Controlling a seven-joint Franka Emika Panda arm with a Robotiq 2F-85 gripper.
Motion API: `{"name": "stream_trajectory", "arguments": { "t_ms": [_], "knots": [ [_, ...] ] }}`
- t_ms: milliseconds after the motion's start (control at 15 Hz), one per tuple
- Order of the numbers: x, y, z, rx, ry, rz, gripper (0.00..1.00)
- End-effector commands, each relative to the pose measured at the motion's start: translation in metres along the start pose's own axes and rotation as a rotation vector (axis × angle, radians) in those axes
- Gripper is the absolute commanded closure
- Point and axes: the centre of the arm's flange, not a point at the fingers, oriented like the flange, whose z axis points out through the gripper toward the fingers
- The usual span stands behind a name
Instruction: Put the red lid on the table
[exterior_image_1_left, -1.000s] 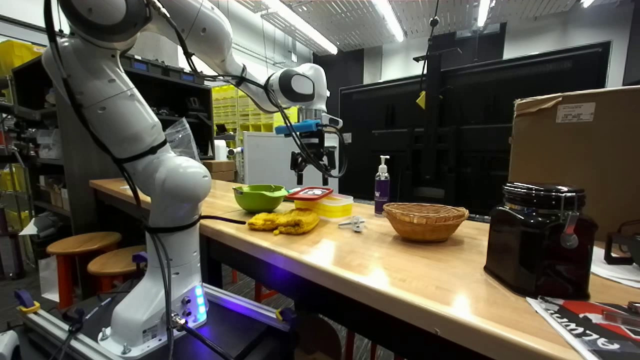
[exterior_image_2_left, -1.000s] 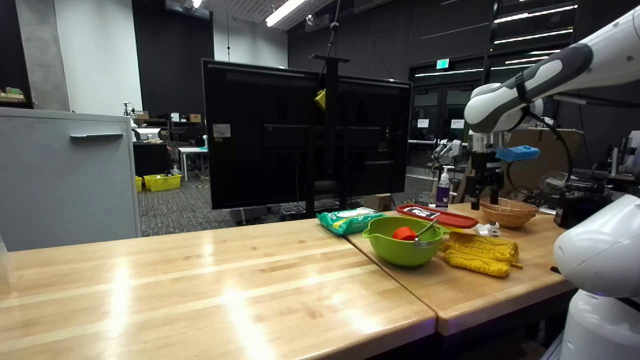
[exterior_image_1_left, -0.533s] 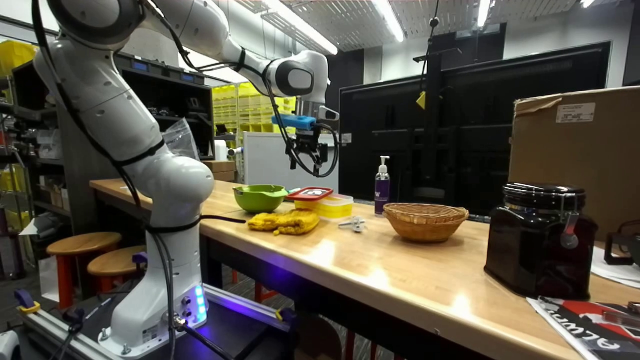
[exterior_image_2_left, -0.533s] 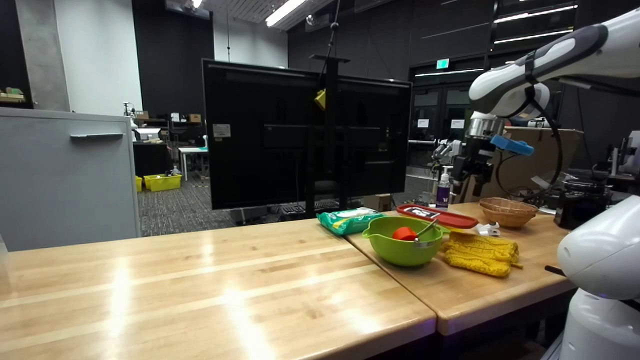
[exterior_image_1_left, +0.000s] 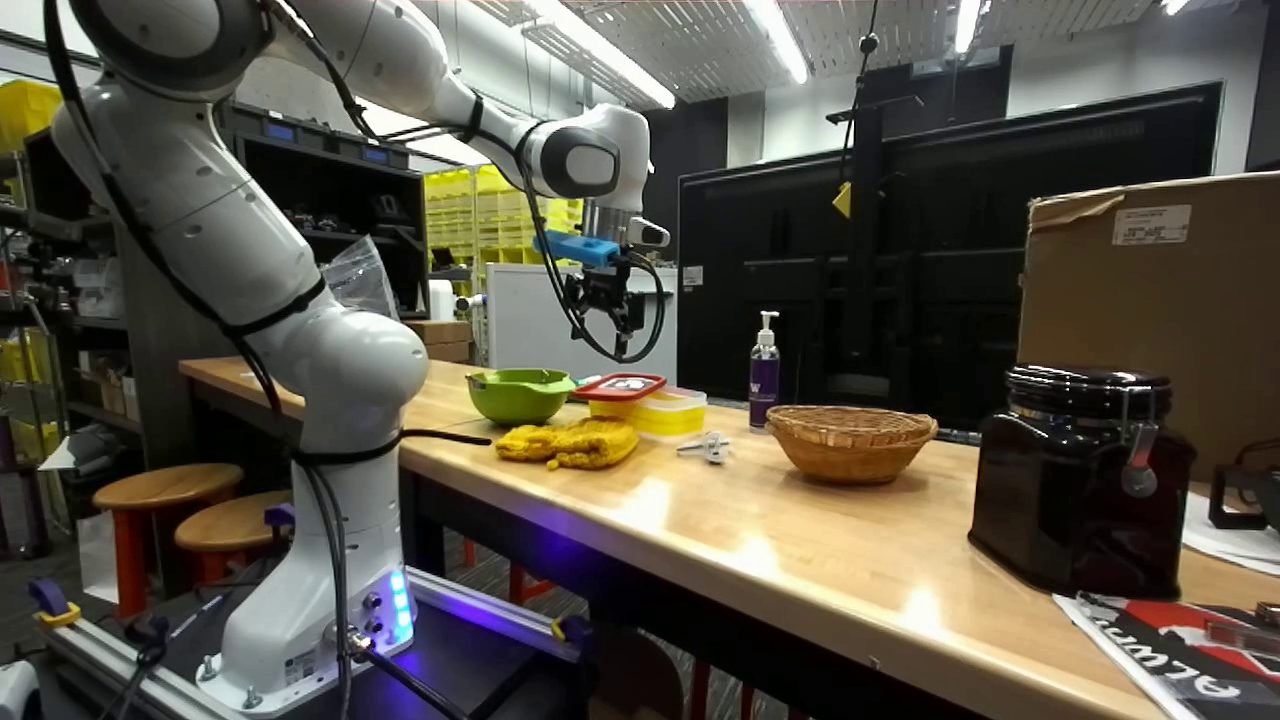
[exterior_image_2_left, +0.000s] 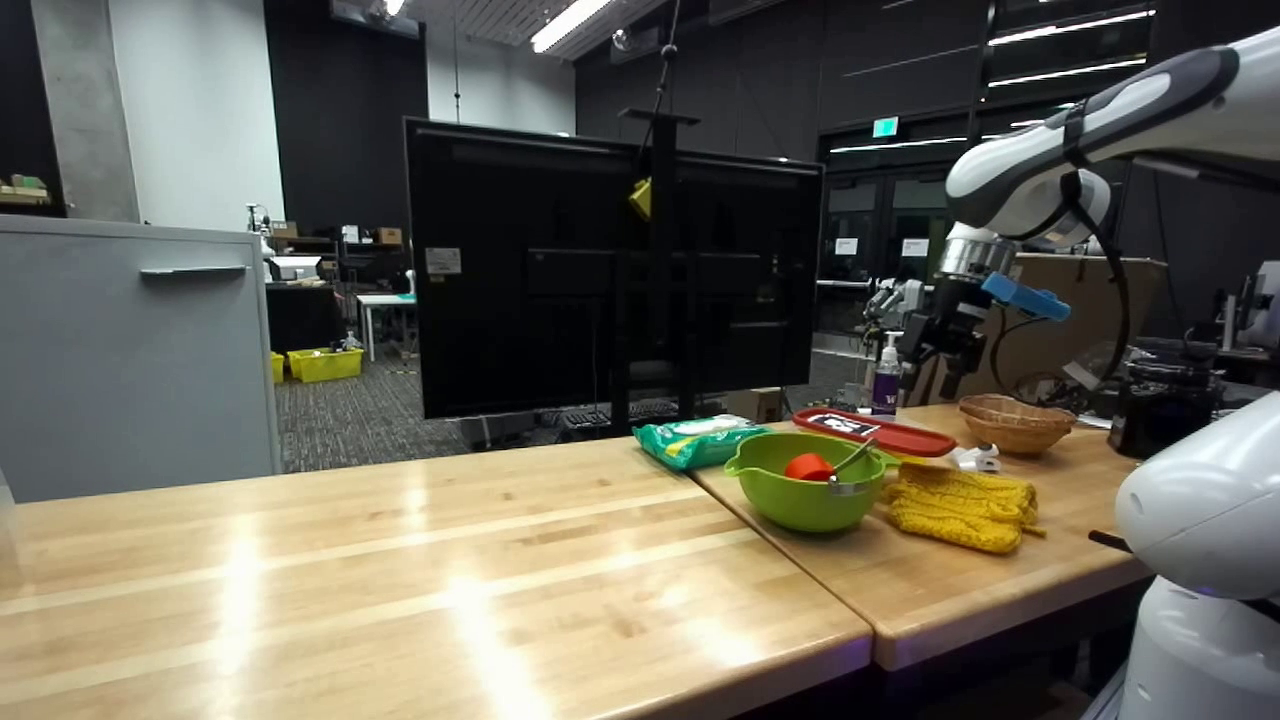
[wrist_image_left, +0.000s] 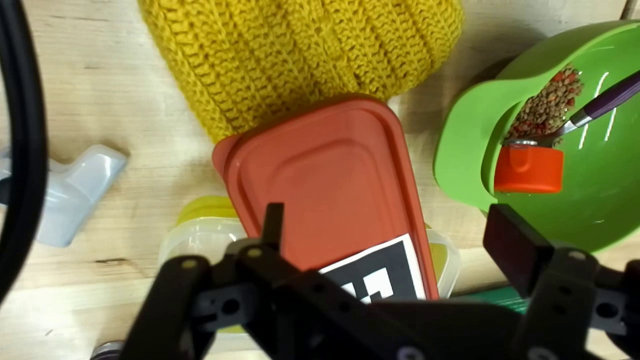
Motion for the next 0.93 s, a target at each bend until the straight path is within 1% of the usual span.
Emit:
{"name": "stream_trajectory", "arguments": {
  "t_ms": [0,200,333,533,733,867],
  "knots": [
    [0.0,0.0,0.0,0.0,0.001,0.0,0.0],
    [0.0,0.008,0.003,0.041,-0.02,-0.023,0.0],
    [-0.003,0.013,0.003,0.034,-0.04,-0.026,0.0],
    [-0.008,0.02,0.003,0.052,-0.057,-0.023,0.0],
    [-0.015,0.033,0.009,0.143,-0.017,-0.032,0.0],
    [-0.019,0.04,0.013,0.174,-0.013,-0.014,0.0]
  ]
}}
